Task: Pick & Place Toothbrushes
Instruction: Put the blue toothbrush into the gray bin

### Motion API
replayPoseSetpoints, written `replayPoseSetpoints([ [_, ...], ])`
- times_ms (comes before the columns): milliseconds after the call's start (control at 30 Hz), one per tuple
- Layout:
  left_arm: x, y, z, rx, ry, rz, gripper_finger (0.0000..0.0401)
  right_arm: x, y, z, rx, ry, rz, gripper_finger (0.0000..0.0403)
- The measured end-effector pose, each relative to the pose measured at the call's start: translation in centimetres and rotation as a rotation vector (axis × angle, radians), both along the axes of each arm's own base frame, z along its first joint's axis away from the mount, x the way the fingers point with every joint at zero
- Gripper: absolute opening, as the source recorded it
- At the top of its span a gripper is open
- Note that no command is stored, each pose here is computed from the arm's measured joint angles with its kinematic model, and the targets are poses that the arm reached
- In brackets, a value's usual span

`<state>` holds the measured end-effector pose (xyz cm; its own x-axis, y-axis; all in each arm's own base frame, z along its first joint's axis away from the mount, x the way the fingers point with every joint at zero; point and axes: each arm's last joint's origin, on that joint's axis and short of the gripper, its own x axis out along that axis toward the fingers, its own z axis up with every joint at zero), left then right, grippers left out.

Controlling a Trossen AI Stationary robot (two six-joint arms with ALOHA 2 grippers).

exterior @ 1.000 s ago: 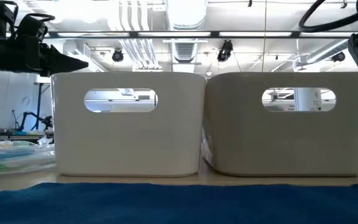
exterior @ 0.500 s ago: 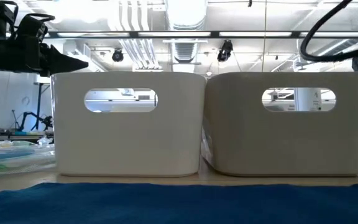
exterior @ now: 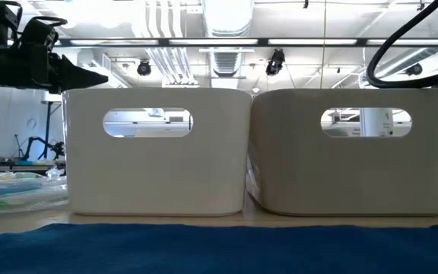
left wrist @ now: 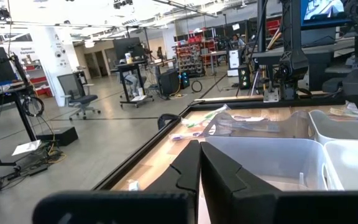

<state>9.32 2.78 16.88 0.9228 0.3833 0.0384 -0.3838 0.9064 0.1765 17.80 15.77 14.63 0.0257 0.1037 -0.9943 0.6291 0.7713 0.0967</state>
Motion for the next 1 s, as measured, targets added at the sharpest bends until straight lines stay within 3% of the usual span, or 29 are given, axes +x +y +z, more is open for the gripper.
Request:
replayPoseSetpoints([
  [300,0.0,0.0,0.0,0.000,0.000,0.000,0.0016,0.0,0.0,0.2,0.007,-0.008,-0.001,0.0034],
  [567,0.0,0.0,0.0,0.000,0.000,-0.001,0.0018,0.0,0.0,0.4,0.009,-0.010,-0.004,0.0050],
  [767,0.0,0.0,0.0,0.000,0.000,-0.001,0.0017,0.0,0.0,1.1,0.008,-0.009,0.000,0.0036],
  [1000,0.0,0.0,0.0,0.000,0.000,-0.001,0.0017,-0.5,-0.5,3.2,-0.099,0.096,-0.022,0.0040],
])
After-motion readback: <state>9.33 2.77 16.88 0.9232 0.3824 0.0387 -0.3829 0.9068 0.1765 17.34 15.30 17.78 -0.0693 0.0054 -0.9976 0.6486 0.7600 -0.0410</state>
